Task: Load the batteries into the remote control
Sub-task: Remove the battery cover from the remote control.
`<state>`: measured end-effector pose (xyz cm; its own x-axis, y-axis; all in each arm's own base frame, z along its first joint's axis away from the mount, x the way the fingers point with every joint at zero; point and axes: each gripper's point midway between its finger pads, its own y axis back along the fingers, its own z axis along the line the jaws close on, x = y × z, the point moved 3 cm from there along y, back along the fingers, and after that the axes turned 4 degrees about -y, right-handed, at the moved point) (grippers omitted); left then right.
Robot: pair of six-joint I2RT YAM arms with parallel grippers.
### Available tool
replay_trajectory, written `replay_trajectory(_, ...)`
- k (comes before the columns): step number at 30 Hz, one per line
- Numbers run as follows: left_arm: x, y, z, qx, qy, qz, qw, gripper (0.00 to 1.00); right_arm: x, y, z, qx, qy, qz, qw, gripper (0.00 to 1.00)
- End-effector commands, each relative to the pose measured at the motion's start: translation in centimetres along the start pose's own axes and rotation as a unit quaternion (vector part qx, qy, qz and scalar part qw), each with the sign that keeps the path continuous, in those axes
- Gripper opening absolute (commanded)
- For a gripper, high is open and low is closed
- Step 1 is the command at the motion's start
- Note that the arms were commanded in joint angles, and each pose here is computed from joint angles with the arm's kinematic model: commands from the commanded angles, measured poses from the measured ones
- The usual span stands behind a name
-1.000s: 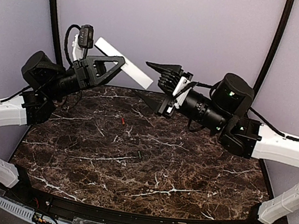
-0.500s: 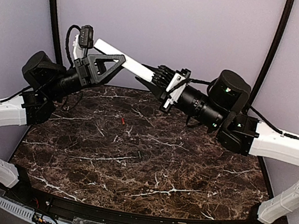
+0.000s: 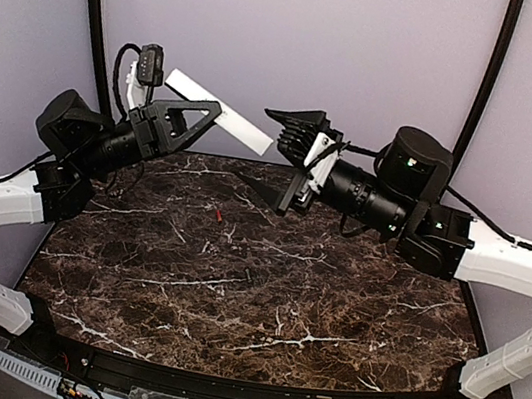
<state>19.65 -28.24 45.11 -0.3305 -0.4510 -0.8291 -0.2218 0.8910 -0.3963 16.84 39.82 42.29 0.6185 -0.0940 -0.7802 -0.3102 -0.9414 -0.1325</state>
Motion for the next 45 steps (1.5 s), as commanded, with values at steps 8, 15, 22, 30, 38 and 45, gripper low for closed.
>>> replay_trajectory(8, -0.5, -0.7, -1.1, 0.036, 0.009, 0.008, 0.999, 0.0, -1.9, -2.0, 0.0, -0.005, 0.055, -0.05, 0.997, 0.84)
replay_trajectory(15, -0.3, -0.6, -1.0, 0.032, 0.011, 0.009, 0.999, 0.0, -2.2, -2.9, 0.2, -0.014, 0.066, -0.06, 0.996, 0.62)
replay_trajectory(22, -0.3, -0.6, -0.9, 0.028, 0.007, 0.008, 1.0, 0.0, -1.6, -2.5, 0.7, -0.026, 0.05, -0.048, 0.997, 0.27)
replay_trajectory(30, -1.2, -0.1, -1.1, 0.017, -0.014, -0.005, 1.0, 0.0, -0.2, -1.4, 1.0, -0.023, 0.024, -0.009, 0.999, 0.02)
replay_trajectory(38, -2.4, 1.0, -0.2, -0.011, -0.018, -0.02, 1.0, 0.0, 2.0, 0.7, 1.3, -0.007, -0.005, 0.046, 0.999, 0.11)
replay_trajectory(45, -2.2, 1.1, 0.3, -0.013, -0.004, -0.018, 1.0, 0.0, 2.5, 2.0, 1.2, 0.005, -0.02, 0.061, 0.998, 0.36)
